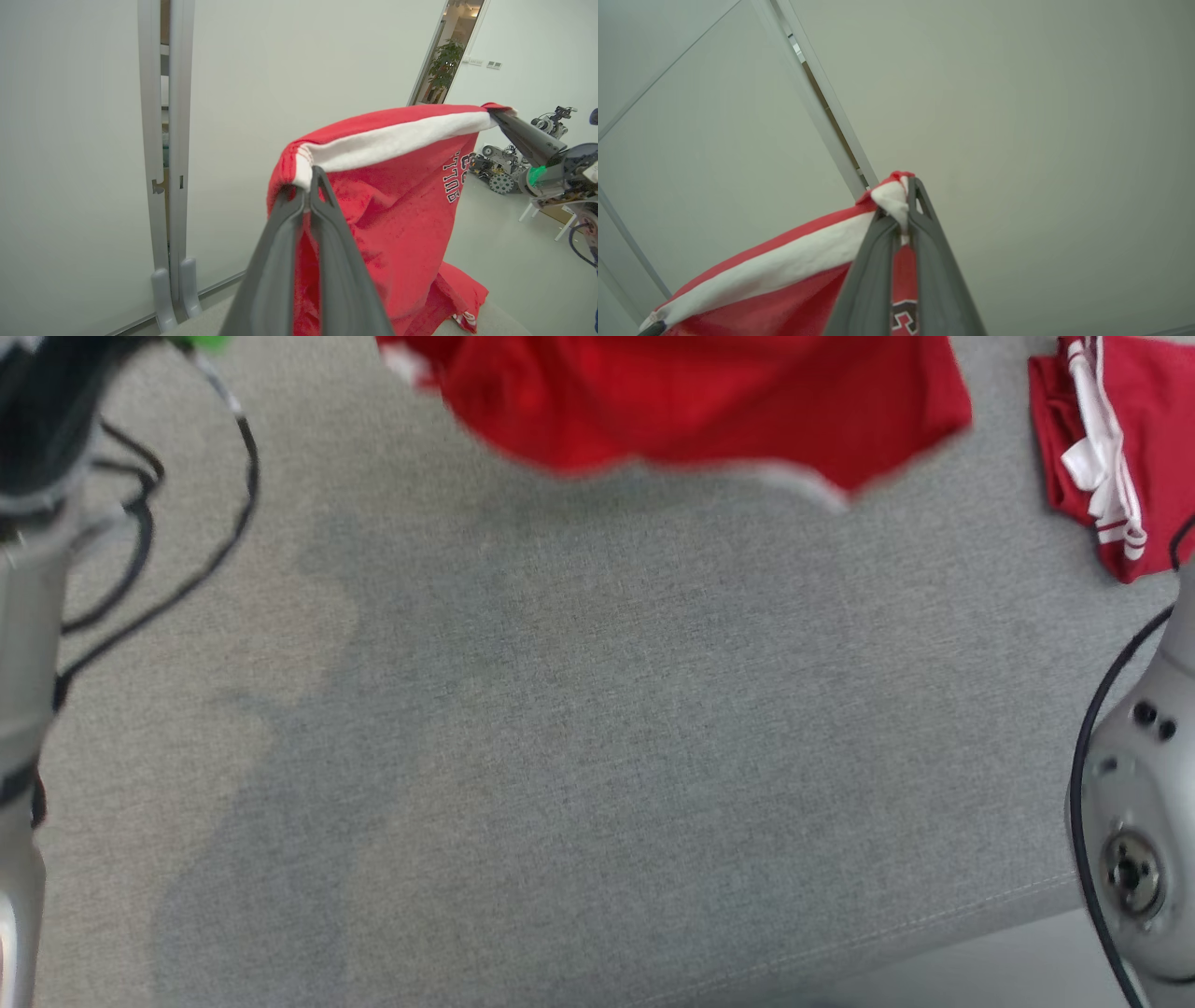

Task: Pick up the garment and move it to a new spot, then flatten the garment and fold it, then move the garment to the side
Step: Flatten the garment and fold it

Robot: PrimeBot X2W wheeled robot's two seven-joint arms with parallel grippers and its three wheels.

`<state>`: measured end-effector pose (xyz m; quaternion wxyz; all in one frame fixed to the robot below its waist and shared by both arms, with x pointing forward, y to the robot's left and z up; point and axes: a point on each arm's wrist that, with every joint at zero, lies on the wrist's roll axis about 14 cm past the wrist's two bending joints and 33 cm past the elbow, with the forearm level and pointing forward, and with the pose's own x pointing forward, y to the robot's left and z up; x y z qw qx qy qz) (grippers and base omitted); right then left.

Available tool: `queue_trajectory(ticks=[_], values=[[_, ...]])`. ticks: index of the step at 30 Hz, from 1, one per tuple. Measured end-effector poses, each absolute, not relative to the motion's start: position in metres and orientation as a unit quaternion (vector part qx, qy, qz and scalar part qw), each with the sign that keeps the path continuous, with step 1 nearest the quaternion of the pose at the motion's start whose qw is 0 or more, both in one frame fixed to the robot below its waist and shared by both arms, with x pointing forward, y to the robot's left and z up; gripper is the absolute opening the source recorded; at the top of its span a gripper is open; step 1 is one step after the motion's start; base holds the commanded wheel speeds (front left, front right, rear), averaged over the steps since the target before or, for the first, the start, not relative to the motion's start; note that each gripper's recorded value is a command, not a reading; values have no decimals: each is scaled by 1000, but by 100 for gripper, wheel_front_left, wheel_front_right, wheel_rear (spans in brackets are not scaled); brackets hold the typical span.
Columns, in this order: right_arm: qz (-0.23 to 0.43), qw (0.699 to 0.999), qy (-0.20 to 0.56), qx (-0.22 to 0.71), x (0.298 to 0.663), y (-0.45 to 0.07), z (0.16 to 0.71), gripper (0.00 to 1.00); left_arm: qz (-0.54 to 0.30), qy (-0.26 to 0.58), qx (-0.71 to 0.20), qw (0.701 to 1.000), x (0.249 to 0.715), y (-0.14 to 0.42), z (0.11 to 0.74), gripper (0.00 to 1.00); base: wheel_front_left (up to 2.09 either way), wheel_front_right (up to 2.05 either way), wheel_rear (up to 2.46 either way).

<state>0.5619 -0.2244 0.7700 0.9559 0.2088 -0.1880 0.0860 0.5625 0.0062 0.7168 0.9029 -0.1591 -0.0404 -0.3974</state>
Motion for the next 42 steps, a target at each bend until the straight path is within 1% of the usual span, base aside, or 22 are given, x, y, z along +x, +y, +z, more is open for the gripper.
queue_trajectory(ticks=[4,6,8,11,14,17,19,22,25,27,32,36,39,42], values=[[55,954,-180,232,626,-231,750,0,-358,-63,-133,922,628,9,696,0,0,0,0],[44,960,-157,229,652,-227,723,0,-339,-65,-128,930,654,11,674,0,0,0,0],[34,965,-131,224,670,-223,690,0,-324,-52,-123,936,673,12,645,0,0,0,0],[21,973,-82,214,684,-219,631,0,-311,-18,-117,943,689,12,588,0,0,0,0],[5,978,-27,206,676,-220,565,0,-306,21,-126,944,684,10,531,0,0,0,0],[-13,975,30,219,645,-224,502,0,-310,63,-144,938,655,7,479,0,0,0,0],[-30,968,63,240,614,-230,467,0,-317,92,-161,930,625,5,450,0,0,0,0],[-65,956,101,267,562,-244,429,0,-317,131,-190,920,578,10,417,0,0,0,0],[-99,941,117,302,512,-260,413,0,-313,156,-216,912,529,15,403,0,0,0,0],[-112,931,130,323,479,-262,404,0,-308,170,-220,910,497,19,399,0,0,0,0],[-130,904,166,373,394,-254,391,0,-241,222,-280,902,409,38,394,0,0,0,0],[-145,889,181,394,331,-252,392,0,-199,253,-324,890,342,43,404,0,0,0,0],[-154,888,169,399,303,-258,404,0,-191,247,-357,881,316,40,424,0,0,0,0],[-144,896,143,396,304,-263,424,0,-187,223,-389,874,312,39,446,0,0,0,0]])
